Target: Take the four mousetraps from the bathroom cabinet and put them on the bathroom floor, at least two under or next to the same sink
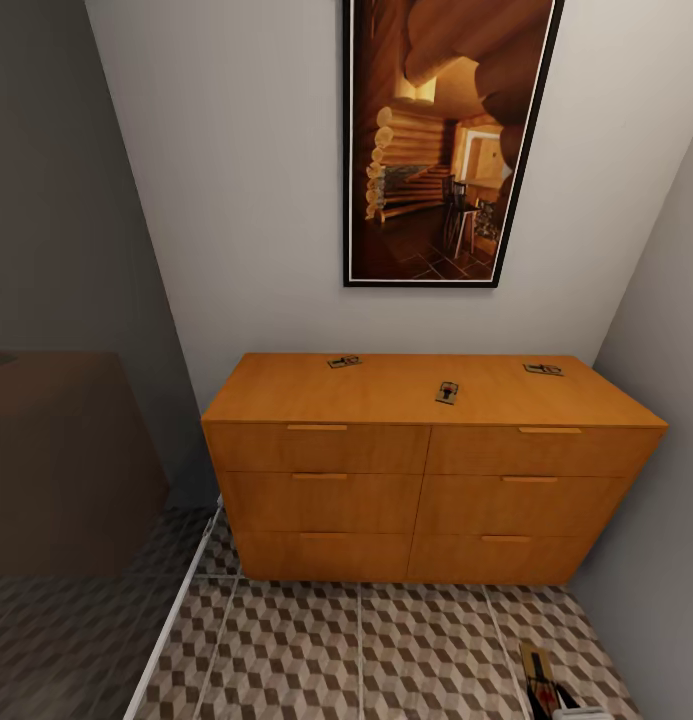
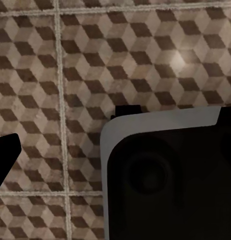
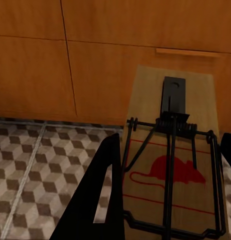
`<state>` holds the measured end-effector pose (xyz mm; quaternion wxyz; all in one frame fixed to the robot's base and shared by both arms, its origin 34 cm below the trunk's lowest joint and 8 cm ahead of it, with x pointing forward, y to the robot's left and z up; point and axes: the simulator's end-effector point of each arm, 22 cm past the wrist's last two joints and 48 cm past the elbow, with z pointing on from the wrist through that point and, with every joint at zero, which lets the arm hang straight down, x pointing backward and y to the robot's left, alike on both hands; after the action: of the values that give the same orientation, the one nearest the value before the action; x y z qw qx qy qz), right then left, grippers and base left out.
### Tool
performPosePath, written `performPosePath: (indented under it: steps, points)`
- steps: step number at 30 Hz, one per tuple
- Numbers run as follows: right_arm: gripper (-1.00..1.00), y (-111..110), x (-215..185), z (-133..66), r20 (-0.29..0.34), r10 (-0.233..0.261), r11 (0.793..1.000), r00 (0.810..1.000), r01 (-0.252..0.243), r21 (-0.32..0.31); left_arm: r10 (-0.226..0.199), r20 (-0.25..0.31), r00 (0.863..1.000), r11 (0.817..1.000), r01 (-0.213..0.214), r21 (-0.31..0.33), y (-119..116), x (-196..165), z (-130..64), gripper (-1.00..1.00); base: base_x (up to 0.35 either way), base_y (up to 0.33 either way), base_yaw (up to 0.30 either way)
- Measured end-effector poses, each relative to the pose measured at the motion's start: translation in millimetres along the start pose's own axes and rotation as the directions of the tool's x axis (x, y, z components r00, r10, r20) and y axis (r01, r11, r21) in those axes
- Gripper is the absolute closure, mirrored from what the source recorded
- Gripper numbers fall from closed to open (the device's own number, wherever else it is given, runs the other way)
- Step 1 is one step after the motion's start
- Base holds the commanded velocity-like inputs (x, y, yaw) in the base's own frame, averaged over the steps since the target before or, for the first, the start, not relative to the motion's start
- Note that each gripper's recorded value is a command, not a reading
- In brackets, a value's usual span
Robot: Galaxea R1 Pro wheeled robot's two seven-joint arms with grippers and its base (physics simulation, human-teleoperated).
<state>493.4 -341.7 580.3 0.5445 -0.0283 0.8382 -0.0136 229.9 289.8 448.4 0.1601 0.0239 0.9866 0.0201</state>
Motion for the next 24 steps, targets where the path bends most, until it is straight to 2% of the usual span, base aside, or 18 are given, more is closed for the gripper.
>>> performPosePath:
  steps: [8,13,19,24]
  points:
    - [1.0,2,3,-0.1,-0.012,0.005,1.0,1.0,-0.005,-0.001,0.004,0.018,1.0,1.0,-0.004,-0.01,6,-10,1.7,-1.0,0.0,0.0,0.0]
    - [1.0,2,3,0.0,-0.013,0.005,1.0,1.0,-0.005,-0.001,0.004,0.062,0.998,1.0,-0.003,-0.02,9,-43,7.1,-1.0,0.0,0.0,0.0]
    - [1.0,2,3,0.1,-0.013,0.005,1.0,1.0,-0.005,-0.001,0.004,0.007,1.0,1.0,-0.004,-0.021,9,-73,12.2,-1.0,0.0,0.0,0.0]
    - [1.0,2,3,-0.1,-0.014,0.005,1.0,1.0,-0.005,-0.001,0.003,0.023,1.0,1.0,-0.002,-0.017,6,-109,11.2,-1.0,0.0,0.0,0.0]
